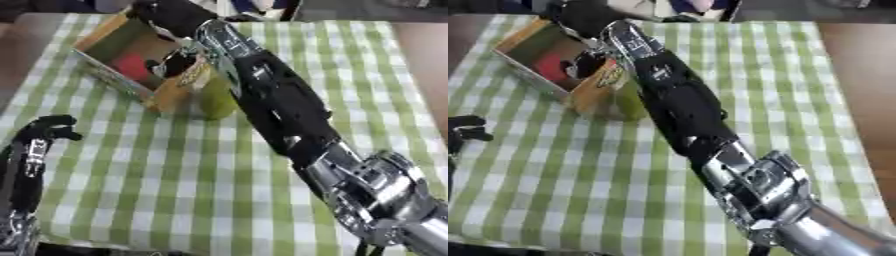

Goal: Pick up objects on the table and place them in the box.

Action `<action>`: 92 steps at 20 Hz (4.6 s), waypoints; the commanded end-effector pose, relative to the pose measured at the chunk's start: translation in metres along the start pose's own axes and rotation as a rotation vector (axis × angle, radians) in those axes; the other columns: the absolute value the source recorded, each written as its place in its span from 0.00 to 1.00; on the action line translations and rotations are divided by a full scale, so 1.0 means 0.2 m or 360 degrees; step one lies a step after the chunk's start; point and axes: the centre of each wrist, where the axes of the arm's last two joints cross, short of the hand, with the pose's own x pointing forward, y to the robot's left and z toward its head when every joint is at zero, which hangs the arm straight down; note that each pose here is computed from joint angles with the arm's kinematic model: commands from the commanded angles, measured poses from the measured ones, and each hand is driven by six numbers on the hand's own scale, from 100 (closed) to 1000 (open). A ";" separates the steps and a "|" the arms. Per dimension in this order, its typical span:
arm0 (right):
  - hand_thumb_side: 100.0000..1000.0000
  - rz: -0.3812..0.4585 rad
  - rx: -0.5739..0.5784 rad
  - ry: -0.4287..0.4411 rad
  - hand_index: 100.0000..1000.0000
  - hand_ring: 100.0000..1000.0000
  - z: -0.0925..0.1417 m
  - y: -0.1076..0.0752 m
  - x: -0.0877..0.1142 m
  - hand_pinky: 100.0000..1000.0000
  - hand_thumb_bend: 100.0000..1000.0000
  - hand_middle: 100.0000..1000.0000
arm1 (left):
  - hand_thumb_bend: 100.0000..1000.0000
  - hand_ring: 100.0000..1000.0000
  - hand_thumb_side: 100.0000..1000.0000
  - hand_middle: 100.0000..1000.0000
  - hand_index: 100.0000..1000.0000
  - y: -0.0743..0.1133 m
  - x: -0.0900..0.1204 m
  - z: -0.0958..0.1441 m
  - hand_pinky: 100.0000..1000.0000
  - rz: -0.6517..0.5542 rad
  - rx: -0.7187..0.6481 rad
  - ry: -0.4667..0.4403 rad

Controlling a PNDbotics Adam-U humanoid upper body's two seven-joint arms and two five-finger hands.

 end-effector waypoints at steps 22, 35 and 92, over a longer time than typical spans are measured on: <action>0.35 -0.0038 -0.0314 -0.0140 1.00 0.82 0.17 -0.21 -0.25 0.74 0.08 0.93 | 0.00 0.53 0.88 0.61 0.70 0.07 0.02 0.01 0.81 -0.0065 0.0105 -0.0005; 0.47 -0.0181 -0.0048 -0.0200 1.00 0.82 0.33 -0.07 -0.33 0.73 0.00 0.90 | 0.00 0.53 0.88 0.60 0.70 0.09 0.01 0.02 0.81 -0.0084 0.0126 0.0010; 0.00 -0.0202 0.0162 -0.0269 0.43 0.58 0.33 0.15 -0.25 0.59 0.00 0.25 | 0.00 0.53 0.88 0.60 0.70 0.08 0.01 0.02 0.81 -0.0082 0.0109 0.0005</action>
